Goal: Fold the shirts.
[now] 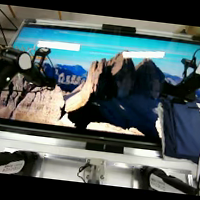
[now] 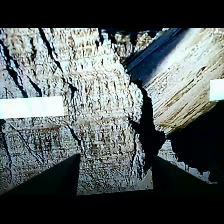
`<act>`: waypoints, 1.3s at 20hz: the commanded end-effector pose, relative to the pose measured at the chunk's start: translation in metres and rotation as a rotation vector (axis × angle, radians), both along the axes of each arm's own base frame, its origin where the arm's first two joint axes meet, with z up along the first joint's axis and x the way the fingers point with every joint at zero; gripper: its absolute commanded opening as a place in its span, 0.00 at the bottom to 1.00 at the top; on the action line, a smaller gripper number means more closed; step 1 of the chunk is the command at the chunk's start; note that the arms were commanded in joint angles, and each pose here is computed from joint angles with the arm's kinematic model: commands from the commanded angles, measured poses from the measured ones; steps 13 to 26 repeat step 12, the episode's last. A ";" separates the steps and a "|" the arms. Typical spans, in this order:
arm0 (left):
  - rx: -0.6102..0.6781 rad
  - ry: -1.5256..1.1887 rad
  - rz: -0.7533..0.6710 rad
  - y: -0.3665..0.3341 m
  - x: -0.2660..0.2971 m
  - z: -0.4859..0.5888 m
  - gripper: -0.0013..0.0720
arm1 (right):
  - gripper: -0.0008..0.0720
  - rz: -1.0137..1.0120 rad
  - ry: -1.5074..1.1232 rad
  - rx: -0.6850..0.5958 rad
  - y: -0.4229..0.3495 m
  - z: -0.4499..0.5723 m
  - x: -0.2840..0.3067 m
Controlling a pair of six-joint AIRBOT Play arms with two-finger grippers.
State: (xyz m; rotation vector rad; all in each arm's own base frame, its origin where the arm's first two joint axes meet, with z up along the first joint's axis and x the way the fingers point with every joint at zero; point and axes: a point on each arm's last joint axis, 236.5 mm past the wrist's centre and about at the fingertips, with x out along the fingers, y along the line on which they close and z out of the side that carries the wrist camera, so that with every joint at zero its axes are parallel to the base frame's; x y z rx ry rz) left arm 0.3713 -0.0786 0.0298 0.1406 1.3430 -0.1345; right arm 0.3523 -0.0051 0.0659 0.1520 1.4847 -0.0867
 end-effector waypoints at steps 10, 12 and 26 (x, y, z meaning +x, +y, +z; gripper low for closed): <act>-0.013 0.012 -0.015 -0.004 -0.004 -0.002 0.73 | 0.81 0.019 0.019 0.006 0.006 -0.003 -0.002; -0.013 0.012 -0.015 -0.004 -0.004 -0.002 0.73 | 0.81 0.020 0.019 0.006 0.006 -0.003 -0.002; -0.013 0.012 -0.015 -0.004 -0.004 -0.002 0.73 | 0.81 0.020 0.019 0.006 0.006 -0.003 -0.002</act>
